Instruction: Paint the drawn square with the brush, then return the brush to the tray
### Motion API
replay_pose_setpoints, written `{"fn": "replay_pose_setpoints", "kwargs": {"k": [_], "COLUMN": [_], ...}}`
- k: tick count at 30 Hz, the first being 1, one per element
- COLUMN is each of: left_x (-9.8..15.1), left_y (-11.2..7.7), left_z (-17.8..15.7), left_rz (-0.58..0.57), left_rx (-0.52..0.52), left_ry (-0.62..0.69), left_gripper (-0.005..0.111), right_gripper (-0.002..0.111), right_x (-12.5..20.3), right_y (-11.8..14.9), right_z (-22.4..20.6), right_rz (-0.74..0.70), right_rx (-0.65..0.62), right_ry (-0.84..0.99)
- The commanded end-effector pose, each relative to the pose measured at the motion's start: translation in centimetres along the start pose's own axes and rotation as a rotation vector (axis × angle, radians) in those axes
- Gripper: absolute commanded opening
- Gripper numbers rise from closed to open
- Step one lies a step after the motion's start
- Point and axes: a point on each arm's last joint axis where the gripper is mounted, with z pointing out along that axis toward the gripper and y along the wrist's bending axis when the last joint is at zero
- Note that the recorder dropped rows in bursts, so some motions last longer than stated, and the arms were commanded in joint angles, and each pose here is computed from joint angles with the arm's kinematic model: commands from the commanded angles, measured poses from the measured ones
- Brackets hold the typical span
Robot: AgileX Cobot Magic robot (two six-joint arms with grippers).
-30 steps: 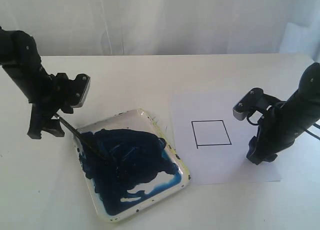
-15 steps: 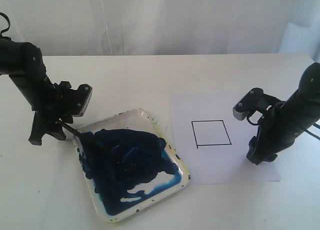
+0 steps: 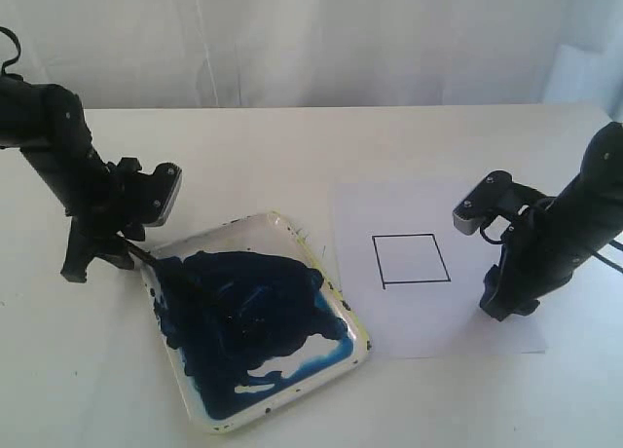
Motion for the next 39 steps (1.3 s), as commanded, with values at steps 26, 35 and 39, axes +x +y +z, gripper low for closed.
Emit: {"fn": "replay_pose_setpoints", "kwargs": {"k": [26, 35, 39], "left_x": [-0.7, -4.3, -6.4], "left_y": [-0.6, -1.3, -1.9], "left_z": [-5.3, -9.7, -9.8], "left_rz": [0.121, 0.204, 0.14], "left_rx": [0.002, -0.089, -0.087], "left_ry": [0.038, 0.178, 0.206], "left_gripper": [0.0, 0.0, 0.0], "right_gripper": [0.057, 0.057, 0.057], "right_x": [0.2, 0.2, 0.3], "right_y": [0.0, 0.0, 0.1], "right_z": [0.5, 0.5, 0.5], "right_rz": [-0.01, -0.01, -0.01], "right_rx": [0.002, 0.002, -0.007], "right_ry": [0.011, 0.011, 0.017]}}
